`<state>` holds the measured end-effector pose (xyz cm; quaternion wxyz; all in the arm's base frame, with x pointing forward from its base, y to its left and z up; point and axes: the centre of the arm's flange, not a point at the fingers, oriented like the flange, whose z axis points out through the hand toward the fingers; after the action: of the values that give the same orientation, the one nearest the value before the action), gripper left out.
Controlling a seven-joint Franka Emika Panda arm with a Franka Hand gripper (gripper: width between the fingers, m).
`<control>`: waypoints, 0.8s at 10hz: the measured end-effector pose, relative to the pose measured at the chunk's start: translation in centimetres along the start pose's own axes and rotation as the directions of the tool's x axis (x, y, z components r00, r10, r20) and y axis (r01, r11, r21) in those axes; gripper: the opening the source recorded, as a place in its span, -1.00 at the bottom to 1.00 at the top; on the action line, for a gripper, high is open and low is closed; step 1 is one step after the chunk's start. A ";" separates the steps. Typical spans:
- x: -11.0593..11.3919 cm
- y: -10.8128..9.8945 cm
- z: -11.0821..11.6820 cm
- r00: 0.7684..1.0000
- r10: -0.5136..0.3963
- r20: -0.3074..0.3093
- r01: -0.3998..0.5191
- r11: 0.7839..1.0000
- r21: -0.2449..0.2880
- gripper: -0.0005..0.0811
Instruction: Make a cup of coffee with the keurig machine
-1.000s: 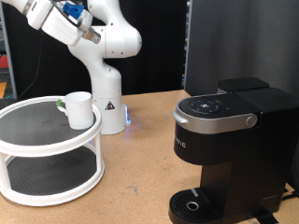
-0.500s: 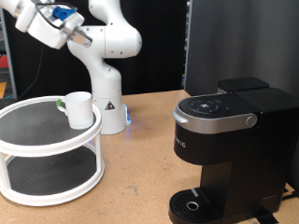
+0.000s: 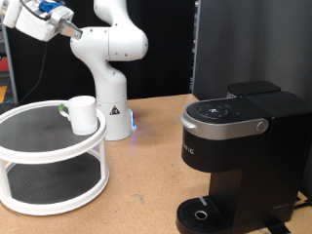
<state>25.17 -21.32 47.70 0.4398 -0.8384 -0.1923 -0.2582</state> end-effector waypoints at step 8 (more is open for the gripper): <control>-3.9 1.4 -5.4 0.997 -0.013 -0.081 0.013 1.000 -0.007 -0.98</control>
<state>21.45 -26.91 47.08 0.4427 -0.8274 -0.1789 -0.2956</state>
